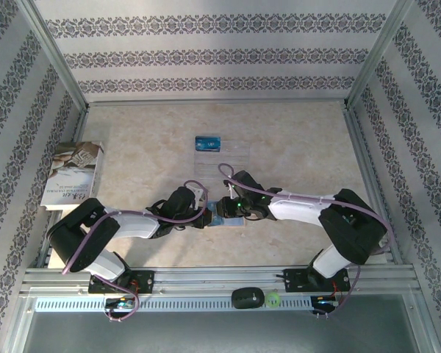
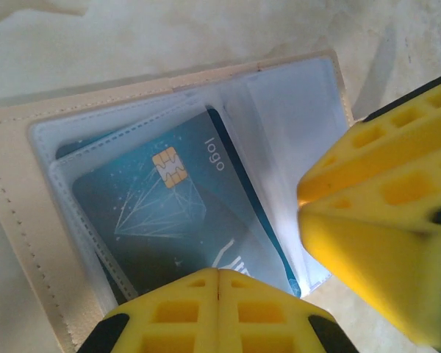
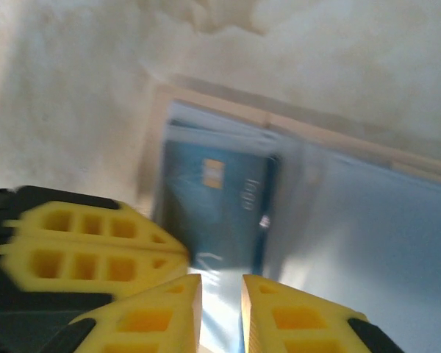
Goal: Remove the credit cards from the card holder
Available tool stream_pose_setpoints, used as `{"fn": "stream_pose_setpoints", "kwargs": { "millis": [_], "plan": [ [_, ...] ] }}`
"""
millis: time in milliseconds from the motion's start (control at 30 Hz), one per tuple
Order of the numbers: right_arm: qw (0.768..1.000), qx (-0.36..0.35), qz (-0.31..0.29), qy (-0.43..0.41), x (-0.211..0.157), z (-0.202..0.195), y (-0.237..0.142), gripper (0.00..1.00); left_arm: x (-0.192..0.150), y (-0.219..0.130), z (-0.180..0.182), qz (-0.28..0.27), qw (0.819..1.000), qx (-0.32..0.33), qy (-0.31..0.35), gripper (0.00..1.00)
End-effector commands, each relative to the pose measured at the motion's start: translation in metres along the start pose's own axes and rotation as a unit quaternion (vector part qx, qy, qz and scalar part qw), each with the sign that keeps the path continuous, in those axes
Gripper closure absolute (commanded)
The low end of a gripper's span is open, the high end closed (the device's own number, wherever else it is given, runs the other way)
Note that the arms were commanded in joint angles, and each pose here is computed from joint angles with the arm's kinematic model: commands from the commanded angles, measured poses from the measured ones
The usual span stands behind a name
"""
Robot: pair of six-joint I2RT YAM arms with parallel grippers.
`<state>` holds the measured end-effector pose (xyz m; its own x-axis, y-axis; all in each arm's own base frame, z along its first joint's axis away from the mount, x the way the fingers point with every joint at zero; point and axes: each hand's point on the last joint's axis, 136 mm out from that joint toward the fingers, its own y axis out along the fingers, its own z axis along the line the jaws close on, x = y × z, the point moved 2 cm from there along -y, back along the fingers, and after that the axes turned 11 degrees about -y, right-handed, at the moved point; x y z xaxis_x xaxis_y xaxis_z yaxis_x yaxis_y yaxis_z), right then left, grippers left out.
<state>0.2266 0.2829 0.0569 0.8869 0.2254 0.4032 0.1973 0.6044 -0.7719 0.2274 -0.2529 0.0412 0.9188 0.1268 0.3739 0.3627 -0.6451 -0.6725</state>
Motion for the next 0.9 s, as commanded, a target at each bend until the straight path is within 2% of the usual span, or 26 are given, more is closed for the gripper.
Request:
{"fn": "stream_pose_setpoints", "kwargs": {
  "millis": [0, 733, 767, 867],
  "plan": [
    [1.0, 0.018, -0.004, 0.012, 0.009, 0.005, -0.002, 0.8, -0.026, -0.005, 0.033, 0.038, 0.996, 0.076, -0.006, 1.0],
    [0.998, 0.032, 0.039, 0.026, -0.001, -0.006, 0.021, 0.81, -0.027, 0.001, 0.035, 0.049, 0.996, 0.07, -0.014, 1.0],
    [0.998, 0.031, 0.041, 0.028, -0.002, -0.007, 0.021, 0.82, -0.027, 0.001, 0.034, 0.049, 0.996, 0.069, -0.015, 1.0],
    [0.998, 0.025, 0.04, 0.03, -0.003, -0.009, 0.022, 0.94, -0.028, 0.002, 0.034, 0.051, 0.996, 0.069, -0.015, 1.0]
  ]
}}
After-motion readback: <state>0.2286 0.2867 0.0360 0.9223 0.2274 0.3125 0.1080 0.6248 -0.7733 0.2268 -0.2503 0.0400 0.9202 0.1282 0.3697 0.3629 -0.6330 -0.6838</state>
